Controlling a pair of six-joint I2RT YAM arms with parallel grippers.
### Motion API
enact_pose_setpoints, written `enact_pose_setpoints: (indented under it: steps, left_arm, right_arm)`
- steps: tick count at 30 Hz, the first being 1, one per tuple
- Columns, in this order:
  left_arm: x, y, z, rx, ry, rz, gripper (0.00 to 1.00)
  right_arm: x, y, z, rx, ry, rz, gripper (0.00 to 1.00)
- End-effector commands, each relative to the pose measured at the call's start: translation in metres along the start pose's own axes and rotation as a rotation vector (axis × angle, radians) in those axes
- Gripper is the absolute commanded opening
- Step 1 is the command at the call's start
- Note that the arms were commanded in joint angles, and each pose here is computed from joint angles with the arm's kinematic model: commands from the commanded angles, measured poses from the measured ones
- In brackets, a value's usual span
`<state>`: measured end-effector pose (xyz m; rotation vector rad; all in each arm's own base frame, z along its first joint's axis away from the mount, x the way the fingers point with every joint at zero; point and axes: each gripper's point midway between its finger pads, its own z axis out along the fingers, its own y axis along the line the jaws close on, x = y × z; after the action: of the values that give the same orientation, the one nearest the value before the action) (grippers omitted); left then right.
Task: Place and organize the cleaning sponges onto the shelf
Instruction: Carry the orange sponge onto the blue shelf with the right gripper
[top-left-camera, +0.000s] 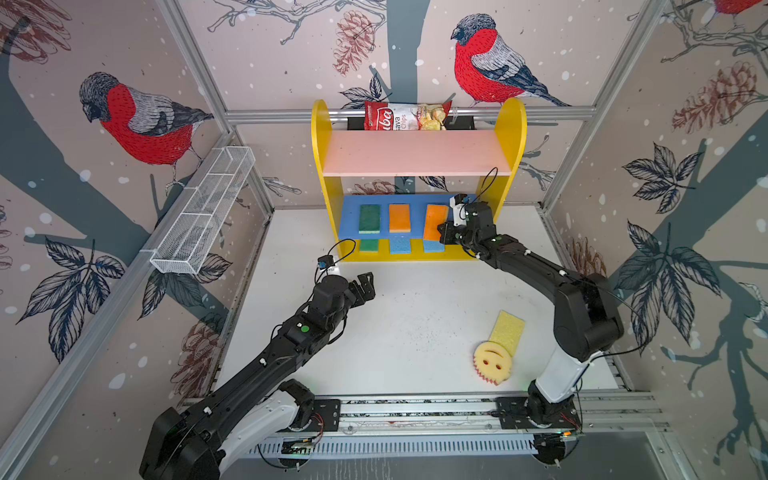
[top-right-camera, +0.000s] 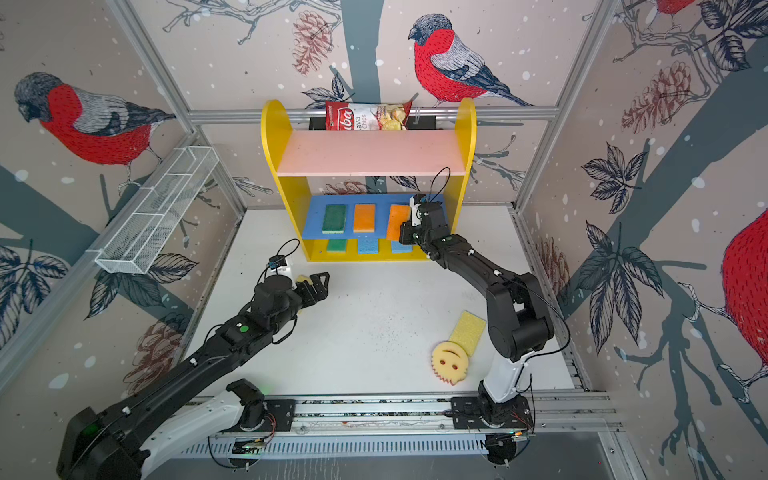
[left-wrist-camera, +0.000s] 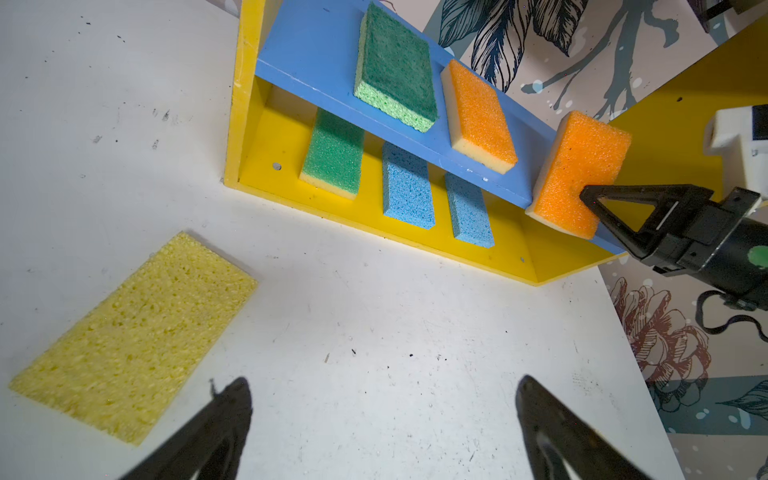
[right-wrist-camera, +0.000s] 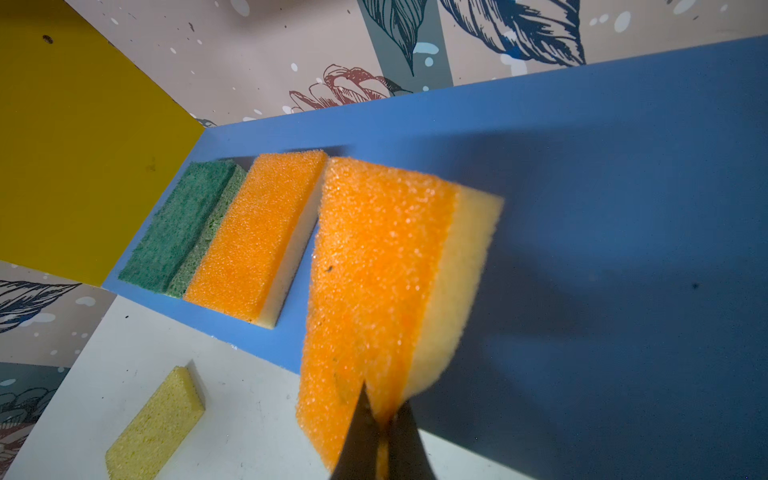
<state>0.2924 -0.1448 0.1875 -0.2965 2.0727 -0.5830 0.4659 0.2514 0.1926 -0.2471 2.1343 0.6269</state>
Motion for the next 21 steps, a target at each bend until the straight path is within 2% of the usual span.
enact_pose_setpoints:
  steps: [1, 8, 16, 21]
  left_arm:
    - [-0.005, 0.0, -0.001, 0.003, -0.026, -0.016, 0.98]
    - [-0.004, 0.002, -0.002, -0.002, -0.025, -0.02, 0.98]
    - [-0.004, 0.004, -0.003, -0.005, -0.029, -0.024, 0.98]
    - [-0.002, 0.003, -0.002, -0.003, -0.023, -0.024, 0.98]
  right_arm:
    - [-0.012, -0.004, 0.004, 0.006, -0.044, -0.022, 0.08]
    - [-0.008, -0.014, 0.018, 0.016, -0.03, -0.005, 0.14]
    - [-0.008, -0.021, 0.026, 0.032, -0.024, -0.008, 0.34]
    - [-0.014, -0.023, 0.025, 0.044, -0.034, -0.013, 0.4]
